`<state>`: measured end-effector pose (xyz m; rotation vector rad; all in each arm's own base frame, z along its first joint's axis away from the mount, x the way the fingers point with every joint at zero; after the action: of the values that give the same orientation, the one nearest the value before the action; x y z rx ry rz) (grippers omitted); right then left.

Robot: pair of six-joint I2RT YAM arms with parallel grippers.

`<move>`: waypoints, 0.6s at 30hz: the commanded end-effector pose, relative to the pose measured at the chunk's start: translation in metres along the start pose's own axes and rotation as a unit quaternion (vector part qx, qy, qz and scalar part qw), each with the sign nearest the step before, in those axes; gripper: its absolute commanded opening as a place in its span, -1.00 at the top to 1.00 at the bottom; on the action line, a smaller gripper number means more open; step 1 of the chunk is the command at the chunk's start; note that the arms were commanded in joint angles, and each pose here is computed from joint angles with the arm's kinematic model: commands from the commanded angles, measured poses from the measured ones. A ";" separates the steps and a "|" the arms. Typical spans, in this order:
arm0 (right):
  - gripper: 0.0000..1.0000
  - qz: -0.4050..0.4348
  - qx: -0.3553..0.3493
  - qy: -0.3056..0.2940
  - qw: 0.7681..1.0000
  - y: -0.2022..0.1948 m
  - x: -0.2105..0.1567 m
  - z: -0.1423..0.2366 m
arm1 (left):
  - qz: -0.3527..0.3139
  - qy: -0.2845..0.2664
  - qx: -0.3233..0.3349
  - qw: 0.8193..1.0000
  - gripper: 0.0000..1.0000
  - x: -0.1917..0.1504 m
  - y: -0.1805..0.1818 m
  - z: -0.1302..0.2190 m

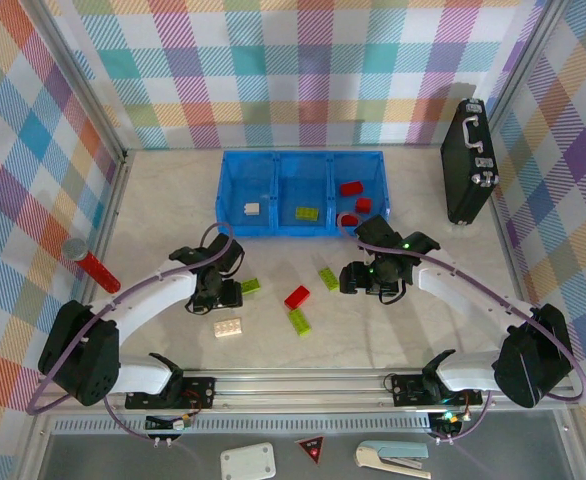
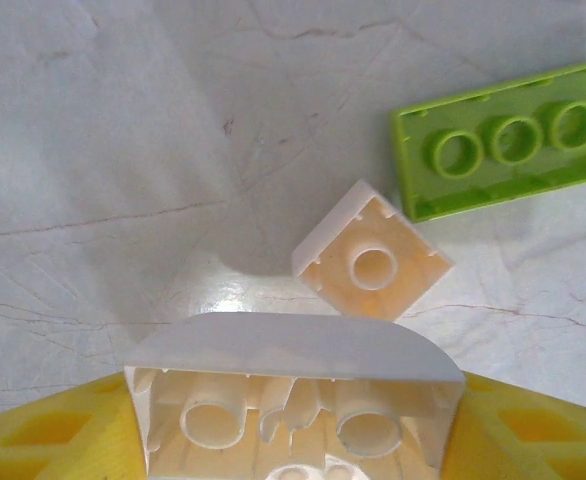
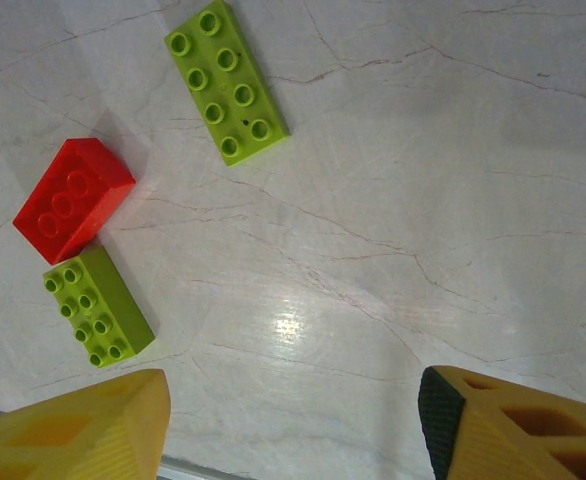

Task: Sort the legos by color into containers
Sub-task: Pick up the lego from the bottom-left of the table.

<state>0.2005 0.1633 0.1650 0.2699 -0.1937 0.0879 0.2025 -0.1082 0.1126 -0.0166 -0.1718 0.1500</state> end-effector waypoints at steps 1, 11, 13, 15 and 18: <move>-0.36 0.007 -0.002 -0.006 1.000 0.000 -0.002 0.008 | -0.018 -0.010 0.004 1.000 -0.29 0.004 -0.001 0.015; -0.36 0.006 -0.016 -0.013 1.000 -0.007 -0.009 0.018 | -0.045 -0.036 -0.005 0.998 -0.28 0.039 -0.024 0.033; -0.36 0.006 -0.018 -0.015 1.000 -0.009 -0.011 0.020 | -0.051 -0.041 -0.007 0.998 -0.28 0.048 -0.030 0.036; -0.36 0.005 -0.021 -0.018 1.000 -0.012 -0.014 0.023 | -0.056 -0.043 -0.010 0.997 -0.27 0.059 -0.037 0.037; -0.36 0.002 -0.026 -0.022 0.999 -0.016 -0.018 0.027 | -0.062 -0.046 -0.015 0.997 -0.27 0.076 -0.046 0.039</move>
<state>0.1889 0.1480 0.1825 0.2517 -0.2481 0.0815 0.2648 -0.1403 0.1594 -0.0410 -0.2623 0.0580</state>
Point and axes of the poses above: each hand's point on the last joint's axis, 136 mm out from that joint toward the fingers, its own z axis back along the fingers, its own y axis along the line the jaws close on, x = y × z, the point moved 5 cm from there along z, back along the fingers, and after that the axes turned 2 degrees about z, right-handed, at the moved point
